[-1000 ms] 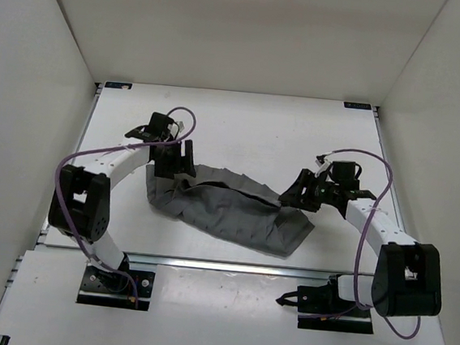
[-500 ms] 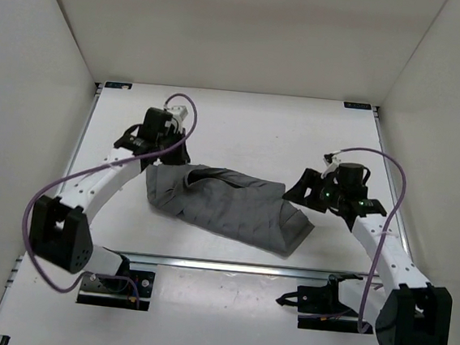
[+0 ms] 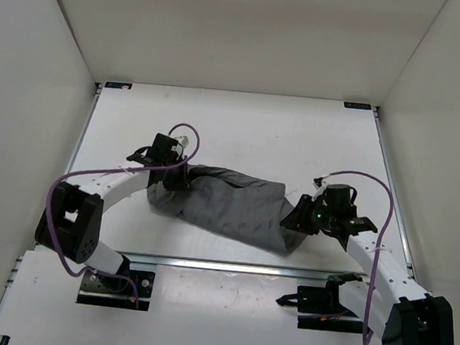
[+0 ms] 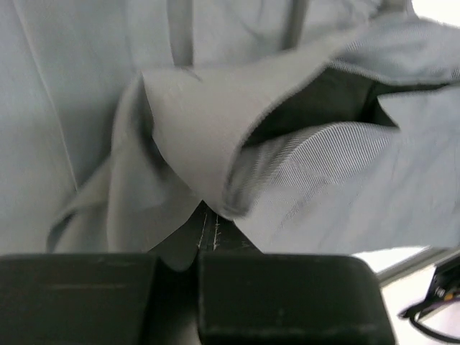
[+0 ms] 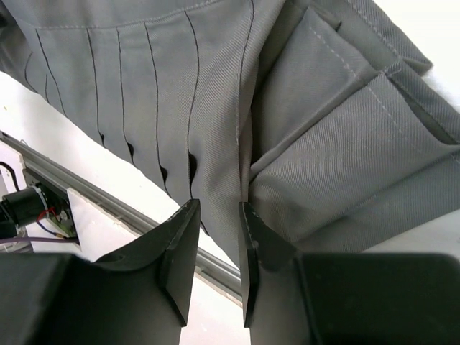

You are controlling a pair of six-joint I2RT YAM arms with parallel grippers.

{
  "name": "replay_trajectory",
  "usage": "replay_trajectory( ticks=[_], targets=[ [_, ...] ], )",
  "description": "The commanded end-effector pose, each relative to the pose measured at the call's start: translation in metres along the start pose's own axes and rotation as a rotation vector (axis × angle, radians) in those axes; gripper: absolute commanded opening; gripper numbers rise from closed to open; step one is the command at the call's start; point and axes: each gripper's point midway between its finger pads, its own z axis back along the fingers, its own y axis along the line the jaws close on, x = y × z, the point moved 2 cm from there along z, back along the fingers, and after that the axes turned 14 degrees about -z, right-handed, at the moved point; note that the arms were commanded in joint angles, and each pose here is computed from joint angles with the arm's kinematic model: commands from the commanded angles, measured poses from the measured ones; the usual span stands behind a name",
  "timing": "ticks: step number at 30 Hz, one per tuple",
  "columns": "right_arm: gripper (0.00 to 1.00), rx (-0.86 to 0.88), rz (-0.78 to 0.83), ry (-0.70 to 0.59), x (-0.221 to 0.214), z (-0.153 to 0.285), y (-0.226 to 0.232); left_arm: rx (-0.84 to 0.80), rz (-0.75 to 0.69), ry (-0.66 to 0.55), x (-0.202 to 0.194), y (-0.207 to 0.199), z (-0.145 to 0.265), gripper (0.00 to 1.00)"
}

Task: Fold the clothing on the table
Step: Fold the skirt

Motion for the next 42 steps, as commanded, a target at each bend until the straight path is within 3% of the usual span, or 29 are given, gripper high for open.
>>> replay_trajectory(
  ticks=[1,5,8,10,12,15,17,19,25,27,30,34,38,42],
  targets=[
    [0.25,0.027,0.007,-0.050,0.013,-0.001,0.008,-0.032,0.017,-0.093,0.036,0.000,-0.010,0.00],
    [0.29,-0.011,-0.018,-0.042,0.008,0.002,0.001,-0.054,0.048,-0.146,0.072,0.001,-0.024,0.00],
    [0.42,-0.046,-0.042,-0.038,0.002,0.007,-0.006,-0.076,0.072,-0.177,0.091,0.000,-0.035,0.00],
    [0.59,-0.059,-0.048,-0.058,0.003,0.010,-0.007,-0.056,0.088,-0.165,0.097,0.005,-0.047,0.00],
    [0.63,-0.058,-0.041,-0.069,0.005,0.014,-0.003,-0.055,0.089,-0.147,0.101,0.006,-0.053,0.01],
    [0.66,-0.100,-0.051,-0.083,0.008,0.022,-0.001,-0.052,0.076,-0.119,0.098,0.009,-0.051,0.09],
    [0.66,-0.170,-0.067,-0.063,0.004,0.024,-0.011,-0.030,0.046,-0.149,0.102,0.011,-0.034,0.23],
    [0.67,-0.230,-0.082,-0.057,0.003,0.024,-0.020,0.001,0.013,-0.172,0.103,0.013,-0.018,0.28],
    [0.72,-0.309,-0.129,-0.014,-0.007,0.012,-0.033,0.132,-0.074,-0.168,0.078,0.015,0.028,0.30],
    [0.78,-0.321,-0.103,-0.010,-0.007,0.008,-0.032,0.122,-0.073,-0.172,0.067,0.011,0.034,0.30],
    [0.91,-0.306,-0.105,-0.015,-0.004,0.002,-0.031,0.122,-0.038,-0.135,0.040,0.012,0.030,0.31],
    [0.97,-0.214,-0.035,-0.038,0.002,-0.009,-0.013,0.088,-0.020,-0.066,0.008,0.008,0.016,0.31],
    [0.99,-0.278,-0.007,-0.065,0.004,-0.014,-0.015,0.101,-0.019,-0.040,-0.006,0.007,0.007,0.30],
    [0.97,-0.374,-0.040,-0.010,-0.004,-0.017,-0.032,0.144,-0.015,-0.003,-0.014,0.018,0.003,0.27]
  ],
)
